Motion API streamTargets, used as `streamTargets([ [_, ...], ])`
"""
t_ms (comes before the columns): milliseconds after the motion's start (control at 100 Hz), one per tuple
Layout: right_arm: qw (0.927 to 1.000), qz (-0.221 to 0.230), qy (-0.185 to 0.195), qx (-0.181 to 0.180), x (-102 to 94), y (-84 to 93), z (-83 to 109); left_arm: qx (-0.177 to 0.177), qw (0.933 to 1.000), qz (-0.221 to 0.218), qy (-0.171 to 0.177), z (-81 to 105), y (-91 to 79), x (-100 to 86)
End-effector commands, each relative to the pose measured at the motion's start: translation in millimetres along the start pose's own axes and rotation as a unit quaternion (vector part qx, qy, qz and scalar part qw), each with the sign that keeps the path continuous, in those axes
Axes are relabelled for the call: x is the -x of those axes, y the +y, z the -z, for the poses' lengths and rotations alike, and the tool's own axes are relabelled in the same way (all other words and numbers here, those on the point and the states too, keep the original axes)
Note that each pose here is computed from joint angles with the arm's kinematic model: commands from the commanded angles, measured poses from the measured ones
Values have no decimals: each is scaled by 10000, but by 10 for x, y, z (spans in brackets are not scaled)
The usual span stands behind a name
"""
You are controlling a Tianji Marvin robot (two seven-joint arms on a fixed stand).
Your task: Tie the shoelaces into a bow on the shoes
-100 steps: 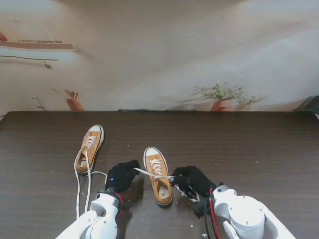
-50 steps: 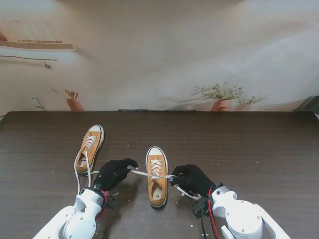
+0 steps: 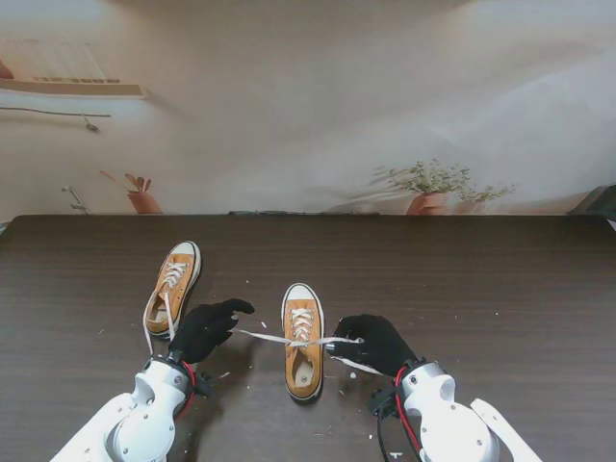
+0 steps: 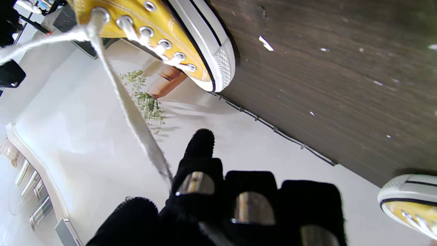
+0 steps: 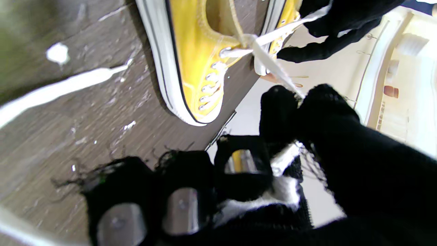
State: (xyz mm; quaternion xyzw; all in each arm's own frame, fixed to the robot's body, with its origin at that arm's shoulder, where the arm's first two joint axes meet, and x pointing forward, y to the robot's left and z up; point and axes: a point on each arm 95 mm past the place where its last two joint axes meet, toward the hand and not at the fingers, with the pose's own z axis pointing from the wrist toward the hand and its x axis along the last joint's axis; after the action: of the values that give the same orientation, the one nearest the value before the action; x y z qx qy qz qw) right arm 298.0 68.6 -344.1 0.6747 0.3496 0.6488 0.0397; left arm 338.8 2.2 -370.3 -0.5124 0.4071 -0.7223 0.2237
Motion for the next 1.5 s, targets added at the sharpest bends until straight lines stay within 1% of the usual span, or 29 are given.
streamTargets([
  [0,9998,180,30,18,41,0,5,40,10000,46,65,-17,44,-21],
  [120,9982,567,127,165,74,24,27,-245,9996,130,102,-20,62,-36],
  [220,9965,757,204,272,97,37,40,-359,9992,95,139,-1,58,-58],
  [370,9971,671,187,310,126,57,56,-401,9992,15,92,53,47,-104],
  [520,9964,730,210,365,133,97,68,-540,9984,-145,52,99,25,-134],
  [590,9956,826,204,397,151,116,68,-594,9981,-138,24,124,24,-139],
  [700,9964,737,143,394,169,128,57,-688,9976,44,104,148,38,-153],
  [770,9964,744,129,385,176,132,52,-754,9970,-60,163,159,22,-150],
  [820,9965,738,118,379,175,137,56,-760,9969,-93,179,172,12,-150],
  [940,9967,721,93,358,176,136,64,-761,9968,109,231,193,16,-174],
  [1120,9971,707,60,280,193,123,45,-768,9964,166,326,173,37,-188],
  [1190,9972,702,59,270,195,120,44,-619,9968,348,376,175,44,-194],
  [1250,9972,695,63,269,195,118,45,-616,9962,467,400,170,51,-204],
  [1320,9972,688,68,271,195,116,48,-593,9968,408,334,171,48,-204],
  [1490,9973,670,88,274,190,114,59,-624,9970,311,323,169,43,-184],
])
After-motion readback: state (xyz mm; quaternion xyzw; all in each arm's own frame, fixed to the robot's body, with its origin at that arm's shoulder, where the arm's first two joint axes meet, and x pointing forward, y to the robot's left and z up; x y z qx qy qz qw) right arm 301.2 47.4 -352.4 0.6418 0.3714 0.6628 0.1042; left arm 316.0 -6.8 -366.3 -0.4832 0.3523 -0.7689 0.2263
